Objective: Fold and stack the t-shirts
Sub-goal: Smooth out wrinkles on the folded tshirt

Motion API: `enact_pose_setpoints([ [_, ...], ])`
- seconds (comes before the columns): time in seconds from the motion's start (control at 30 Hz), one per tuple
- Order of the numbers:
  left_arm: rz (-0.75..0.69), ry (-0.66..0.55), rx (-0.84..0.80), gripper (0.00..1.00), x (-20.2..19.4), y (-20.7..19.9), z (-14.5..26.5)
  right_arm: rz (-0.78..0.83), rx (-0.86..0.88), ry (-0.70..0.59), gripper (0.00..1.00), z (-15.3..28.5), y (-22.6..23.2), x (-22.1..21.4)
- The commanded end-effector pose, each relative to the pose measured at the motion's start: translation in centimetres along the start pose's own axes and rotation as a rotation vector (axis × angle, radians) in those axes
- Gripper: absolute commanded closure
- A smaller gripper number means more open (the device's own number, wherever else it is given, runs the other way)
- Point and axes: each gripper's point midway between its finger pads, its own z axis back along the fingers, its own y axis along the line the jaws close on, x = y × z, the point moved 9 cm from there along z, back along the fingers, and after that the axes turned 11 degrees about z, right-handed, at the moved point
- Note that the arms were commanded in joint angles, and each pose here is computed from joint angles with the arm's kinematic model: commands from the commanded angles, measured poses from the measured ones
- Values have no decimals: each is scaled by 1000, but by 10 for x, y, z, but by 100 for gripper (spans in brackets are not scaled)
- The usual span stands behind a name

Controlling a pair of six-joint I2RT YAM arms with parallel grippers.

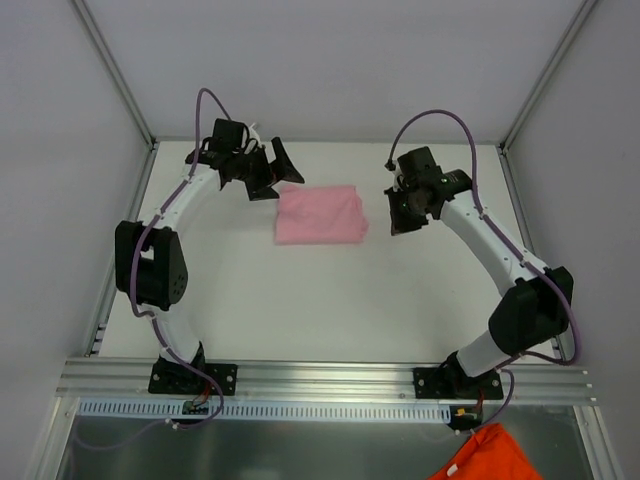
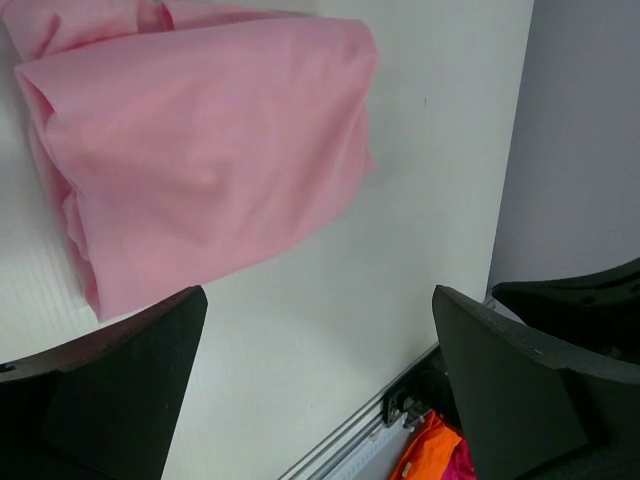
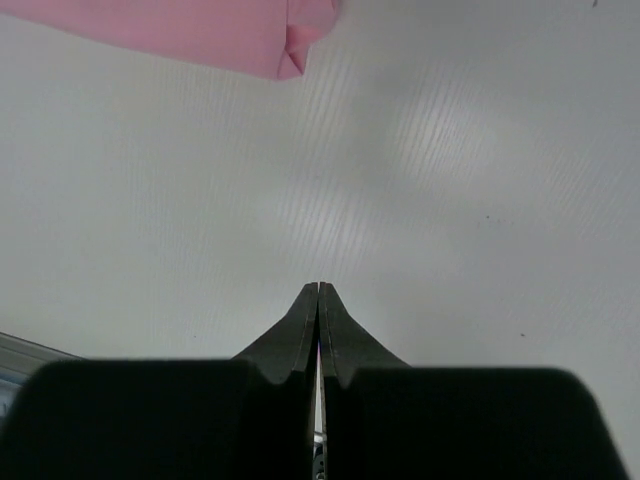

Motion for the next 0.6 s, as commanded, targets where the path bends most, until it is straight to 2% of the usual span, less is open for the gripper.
enact_pose_setpoints([
  [0.0, -15, 97, -45, 1, -25, 5, -14, -18, 13, 8, 99, 9, 5, -20],
  [0.07, -7, 137, -46, 1, -37, 7, -27, -36, 13, -30, 99, 19, 6, -27],
  [0.23, 53, 203, -64, 1, -33, 13, -65, -49, 54, -67, 99, 33, 12, -36],
  [0.37, 31, 181, -90, 1, -18, -4, -81, -40, 58, -59, 99, 35, 15, -47],
  [0.57, 81, 220, -117, 1, -7, -13, -119, -52, 73, -49, 99, 36, 21, -66],
])
